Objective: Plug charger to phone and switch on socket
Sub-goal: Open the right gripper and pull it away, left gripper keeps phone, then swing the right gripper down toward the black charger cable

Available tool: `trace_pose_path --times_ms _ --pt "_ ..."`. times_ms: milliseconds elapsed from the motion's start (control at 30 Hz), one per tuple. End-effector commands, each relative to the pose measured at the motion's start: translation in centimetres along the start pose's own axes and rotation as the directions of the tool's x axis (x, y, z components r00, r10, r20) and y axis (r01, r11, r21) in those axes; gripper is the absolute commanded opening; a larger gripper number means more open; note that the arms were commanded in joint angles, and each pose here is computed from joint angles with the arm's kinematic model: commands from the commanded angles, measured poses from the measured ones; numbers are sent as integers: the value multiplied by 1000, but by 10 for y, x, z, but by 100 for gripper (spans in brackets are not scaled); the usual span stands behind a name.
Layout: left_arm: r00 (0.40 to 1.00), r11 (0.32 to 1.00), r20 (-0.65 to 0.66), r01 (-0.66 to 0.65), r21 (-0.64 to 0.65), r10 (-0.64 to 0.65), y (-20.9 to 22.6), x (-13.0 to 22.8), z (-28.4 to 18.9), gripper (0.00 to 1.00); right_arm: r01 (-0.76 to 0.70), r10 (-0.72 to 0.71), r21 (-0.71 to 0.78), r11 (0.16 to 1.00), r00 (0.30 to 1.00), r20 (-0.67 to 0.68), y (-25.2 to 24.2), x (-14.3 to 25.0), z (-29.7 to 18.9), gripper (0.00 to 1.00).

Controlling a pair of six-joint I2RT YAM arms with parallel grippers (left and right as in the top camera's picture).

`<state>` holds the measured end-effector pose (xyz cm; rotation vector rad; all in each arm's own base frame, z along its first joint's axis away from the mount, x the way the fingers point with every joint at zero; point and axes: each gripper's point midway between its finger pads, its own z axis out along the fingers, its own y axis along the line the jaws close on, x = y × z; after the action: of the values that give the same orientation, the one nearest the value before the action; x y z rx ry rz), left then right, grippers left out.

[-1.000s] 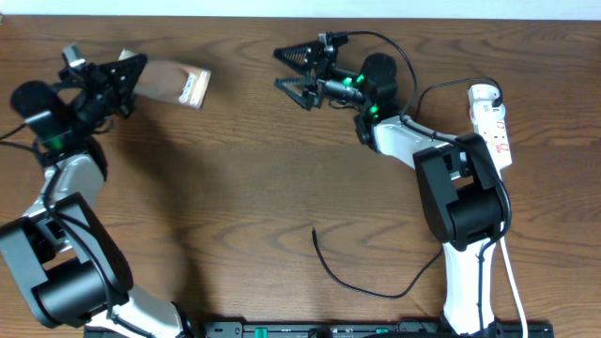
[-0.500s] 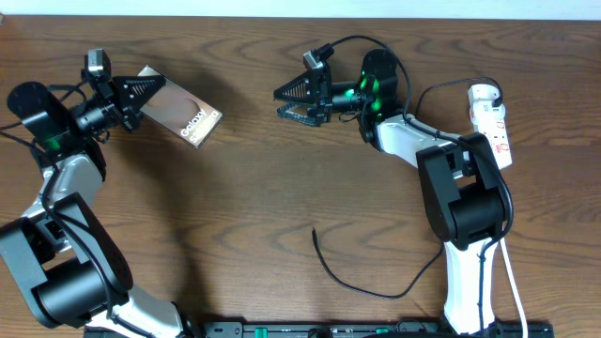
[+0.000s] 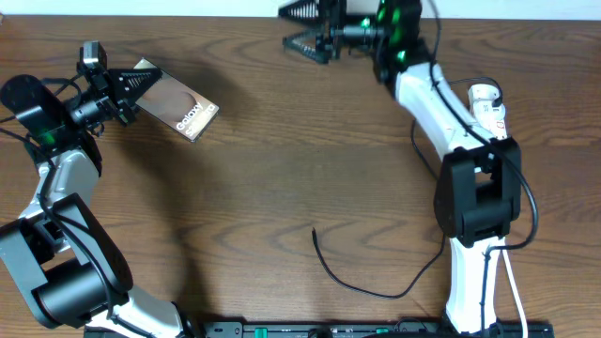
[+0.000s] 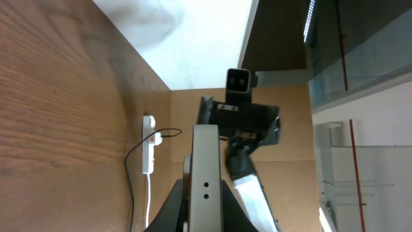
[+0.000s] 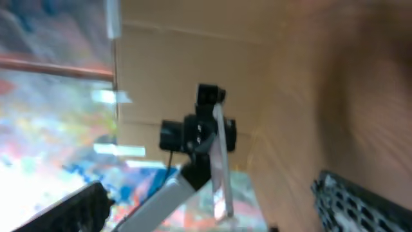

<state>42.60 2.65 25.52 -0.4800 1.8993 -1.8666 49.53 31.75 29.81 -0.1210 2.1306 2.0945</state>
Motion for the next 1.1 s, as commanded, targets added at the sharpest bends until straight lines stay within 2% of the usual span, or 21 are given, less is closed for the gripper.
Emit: trace_pose_path --times_ms 0,100,167,300,400,567,633,733,800,1067 --pt "1000 1000 -10 19 5 -18 -20 1 0 7 136 -146 117 984 985 86 5 -19 -3 99" --pt "999 999 -13 47 5 -47 -20 1 0 7 121 -182 334 935 970 158 -19 -30 -16 99" --pt "999 999 -29 45 4 -45 -20 4 0 7 123 -220 470 874 963 157 -34 -28 -29 99" --pt "1000 1000 -29 3 7 -3 -23 4 0 7 129 -250 702 701 965 73 -67 -9 -56 99" --pt "998 998 -32 -59 12 59 -28 5 1 7 145 -217 826 544 976 -28 -96 17 -74 99" --pt "980 982 -63 -187 28 189 -33 13 14 7 246 -116 926 287 968 -221 -124 65 -95 99" --pt "971 974 -82 -223 36 226 -33 17 21 7 275 -66 946 174 961 -267 -129 83 -103 99" --pt "957 963 -103 -267 48 270 -33 23 29 7 324 -13 945 50 946 -324 -133 103 -108 99" --pt "952 958 -106 -283 51 287 -33 24 31 7 358 29 934 8 933 -358 -134 118 -107 99" --pt "961 967 -109 -251 45 255 -28 23 31 7 356 167 934 16 920 -354 -172 158 -102 96"
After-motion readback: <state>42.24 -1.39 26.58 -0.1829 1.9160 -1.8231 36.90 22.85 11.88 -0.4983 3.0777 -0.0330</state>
